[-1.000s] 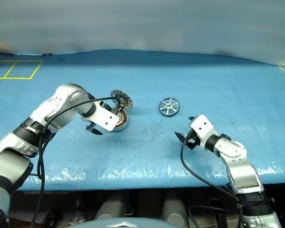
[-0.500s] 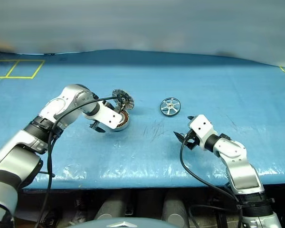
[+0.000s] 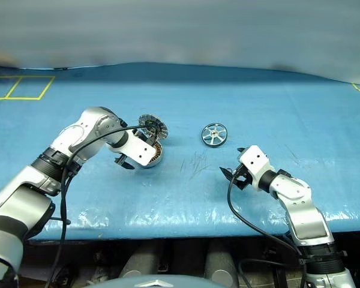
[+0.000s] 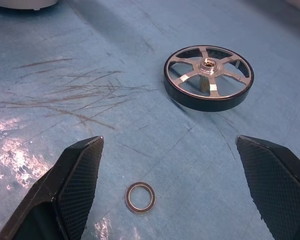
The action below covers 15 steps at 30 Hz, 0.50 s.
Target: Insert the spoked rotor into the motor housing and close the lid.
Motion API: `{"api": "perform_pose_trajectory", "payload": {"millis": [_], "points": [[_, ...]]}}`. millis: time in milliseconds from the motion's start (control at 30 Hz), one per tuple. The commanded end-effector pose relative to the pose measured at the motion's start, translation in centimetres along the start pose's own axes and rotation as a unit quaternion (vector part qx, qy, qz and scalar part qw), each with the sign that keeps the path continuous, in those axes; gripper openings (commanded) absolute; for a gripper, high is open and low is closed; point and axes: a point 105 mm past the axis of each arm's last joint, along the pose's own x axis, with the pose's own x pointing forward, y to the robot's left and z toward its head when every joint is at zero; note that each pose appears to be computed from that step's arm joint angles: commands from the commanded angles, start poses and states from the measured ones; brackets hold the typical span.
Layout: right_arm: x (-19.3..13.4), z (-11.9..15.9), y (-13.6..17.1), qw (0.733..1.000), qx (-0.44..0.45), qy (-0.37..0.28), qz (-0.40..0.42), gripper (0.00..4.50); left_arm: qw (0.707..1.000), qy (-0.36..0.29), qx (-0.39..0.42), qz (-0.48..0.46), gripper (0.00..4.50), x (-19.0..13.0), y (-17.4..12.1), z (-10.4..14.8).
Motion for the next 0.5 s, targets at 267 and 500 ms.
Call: {"api": "perform_pose_trajectory", "payload": {"millis": [267,500], "points": [[0.4,0.6,0.1,1.000,-0.002,-0.011,0.009,4.47,1.000,0.008,0.008,0.020,4.50,-1.3,0.3,0.0],[0.5,0.6,0.1,1.000,-0.003,-0.013,0.010,4.47,1.000,0.003,0.007,-0.001,4.50,0.1,-0.4,0.3]]}}
